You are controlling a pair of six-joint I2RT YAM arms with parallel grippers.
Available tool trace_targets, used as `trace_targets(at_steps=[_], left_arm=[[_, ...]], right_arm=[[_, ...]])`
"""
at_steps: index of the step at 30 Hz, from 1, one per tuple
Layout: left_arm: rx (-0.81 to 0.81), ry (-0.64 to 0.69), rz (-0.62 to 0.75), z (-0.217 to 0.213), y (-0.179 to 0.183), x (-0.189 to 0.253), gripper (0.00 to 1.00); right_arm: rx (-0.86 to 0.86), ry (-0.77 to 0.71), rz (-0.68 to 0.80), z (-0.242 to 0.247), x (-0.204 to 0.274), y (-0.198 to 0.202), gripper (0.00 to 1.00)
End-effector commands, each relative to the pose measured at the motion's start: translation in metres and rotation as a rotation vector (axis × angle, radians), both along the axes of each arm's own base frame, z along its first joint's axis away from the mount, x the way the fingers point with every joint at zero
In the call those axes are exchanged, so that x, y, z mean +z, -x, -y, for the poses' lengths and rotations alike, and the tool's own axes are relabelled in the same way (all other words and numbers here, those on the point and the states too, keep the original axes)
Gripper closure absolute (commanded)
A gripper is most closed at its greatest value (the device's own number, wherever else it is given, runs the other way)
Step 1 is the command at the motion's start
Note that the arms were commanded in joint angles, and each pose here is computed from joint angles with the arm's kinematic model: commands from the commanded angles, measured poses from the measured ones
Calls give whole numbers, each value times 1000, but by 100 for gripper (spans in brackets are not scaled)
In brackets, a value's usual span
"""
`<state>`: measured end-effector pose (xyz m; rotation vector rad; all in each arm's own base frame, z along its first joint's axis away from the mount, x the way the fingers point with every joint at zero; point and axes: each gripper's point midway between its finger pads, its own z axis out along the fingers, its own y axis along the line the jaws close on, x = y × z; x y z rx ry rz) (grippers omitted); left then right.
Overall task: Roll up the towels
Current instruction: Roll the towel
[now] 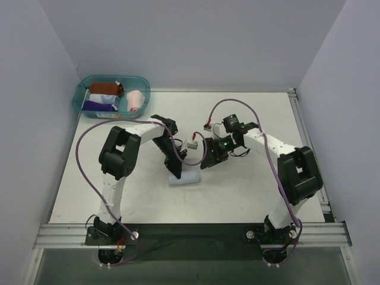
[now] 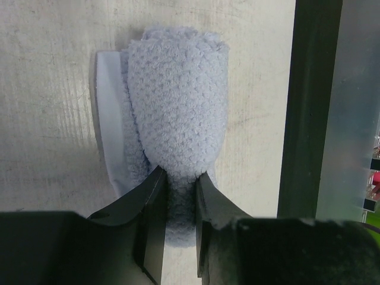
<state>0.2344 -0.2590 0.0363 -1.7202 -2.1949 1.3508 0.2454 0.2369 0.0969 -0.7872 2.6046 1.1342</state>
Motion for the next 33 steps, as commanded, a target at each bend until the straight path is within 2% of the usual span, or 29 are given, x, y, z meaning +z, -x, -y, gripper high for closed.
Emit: trace_targets(at_steps=[1,9,15,18,19,21,24,25,26,27,29,30,32,33], left_arm=[[-34,-76,96,-15,-16,-29,100],[-19,-66,106,-15,-18,-28,100],[1,-61,105,-15,-22,-27,100],[9,-65,107,-15,-23,-28,100],[14,-65,110,-15,-24,-28,100],[23,-68,111,-15,-25,-28,100],[30,-68,116,-14,-26,-28,100],[33,-72,117,-15,-26,-29,100],[50,-69,131,-14,-30,-27,99],[60,-75,130,-16,-29,-29,94],[92,-82,141,-18,-30,-28,86],[113,-62,192,-19,-38,-21,79],[147,-69,195,-28,-33,-20,60],[169,-50,272,-31,-44,-8,55]], right_arm=[[-40,-74,-91,-30,-9,-9,46],[-74,-137,-141,-51,-30,-5,43],[-43,-104,-192,-62,-49,9,44],[-42,-92,-223,-59,-57,16,51],[-38,-95,-233,-60,-59,17,57],[-43,-96,-254,-59,-61,20,62],[-46,-117,-261,-63,-61,18,78],[-48,-120,-268,-64,-61,18,89],[-49,-126,-274,-65,-60,17,95],[-51,-121,-289,-65,-64,18,100],[-63,-109,-317,-63,-68,18,100],[-72,-90,-343,-60,-73,20,100],[-63,-74,-357,-58,-77,22,100],[-64,-52,-375,-56,-79,25,100]])
